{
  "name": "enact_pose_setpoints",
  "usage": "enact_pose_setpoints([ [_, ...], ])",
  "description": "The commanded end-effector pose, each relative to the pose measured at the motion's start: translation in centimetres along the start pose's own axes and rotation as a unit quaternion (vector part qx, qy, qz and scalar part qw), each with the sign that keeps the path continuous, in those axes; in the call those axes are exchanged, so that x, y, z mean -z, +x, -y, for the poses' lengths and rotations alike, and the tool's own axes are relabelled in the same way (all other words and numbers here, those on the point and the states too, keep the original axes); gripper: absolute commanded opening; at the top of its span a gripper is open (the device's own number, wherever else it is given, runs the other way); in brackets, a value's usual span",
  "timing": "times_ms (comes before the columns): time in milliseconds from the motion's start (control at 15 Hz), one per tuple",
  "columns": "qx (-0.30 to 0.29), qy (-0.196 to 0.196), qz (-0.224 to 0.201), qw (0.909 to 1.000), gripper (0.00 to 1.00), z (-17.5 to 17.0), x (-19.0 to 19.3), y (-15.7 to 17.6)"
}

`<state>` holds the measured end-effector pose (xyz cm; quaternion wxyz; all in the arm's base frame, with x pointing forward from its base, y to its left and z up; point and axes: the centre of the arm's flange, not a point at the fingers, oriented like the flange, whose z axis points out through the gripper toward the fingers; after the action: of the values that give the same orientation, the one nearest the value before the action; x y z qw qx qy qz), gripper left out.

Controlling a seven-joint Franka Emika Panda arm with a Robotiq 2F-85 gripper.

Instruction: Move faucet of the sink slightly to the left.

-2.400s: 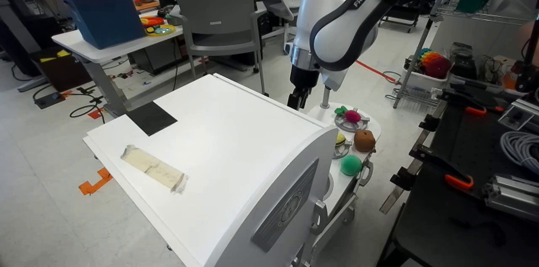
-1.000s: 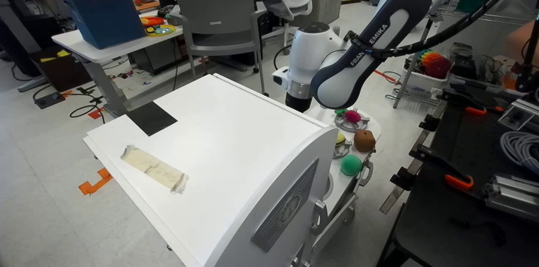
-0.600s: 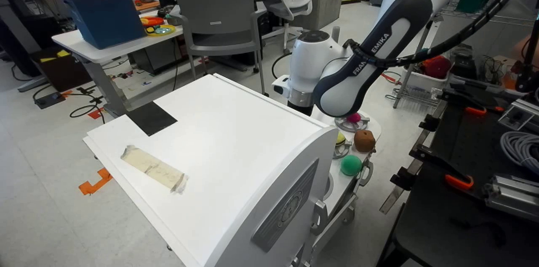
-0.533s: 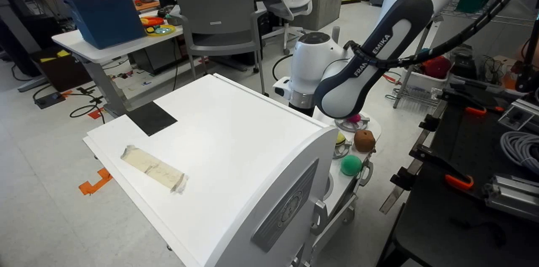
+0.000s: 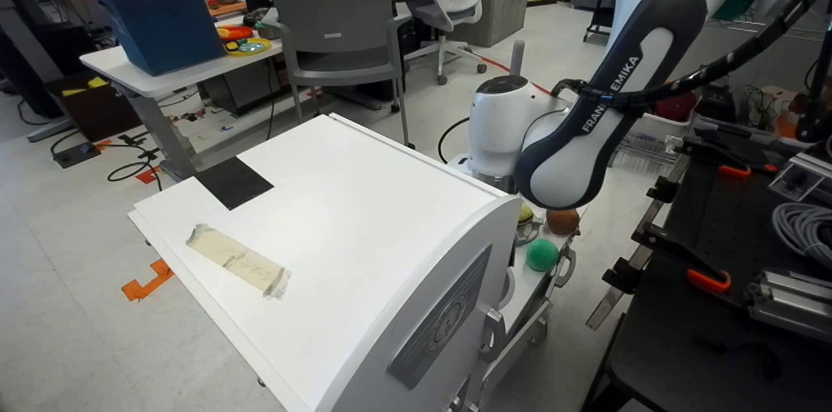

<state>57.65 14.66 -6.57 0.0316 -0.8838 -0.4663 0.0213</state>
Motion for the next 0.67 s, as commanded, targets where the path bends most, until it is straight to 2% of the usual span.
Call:
enact_pose_setpoints([
  [0, -0.011, 0.039, 0.001, 0.9992, 1.0, 4.0, 0.1, -0.4],
  [133, -0.015, 0.05, -0.004, 0.9986, 1.0, 5.4, -0.1, -0.4],
  [333, -0.037, 0.046, -0.005, 0.9982, 1.0, 5.9, 1.5, -0.8],
  [400, -0.055, 0.043, -0.001, 0.9975, 1.0, 5.9, 2.2, -1.1],
  [600, -0.157, 0.034, 0.013, 0.9869, 1.0, 4.5, 7.4, -2.2],
])
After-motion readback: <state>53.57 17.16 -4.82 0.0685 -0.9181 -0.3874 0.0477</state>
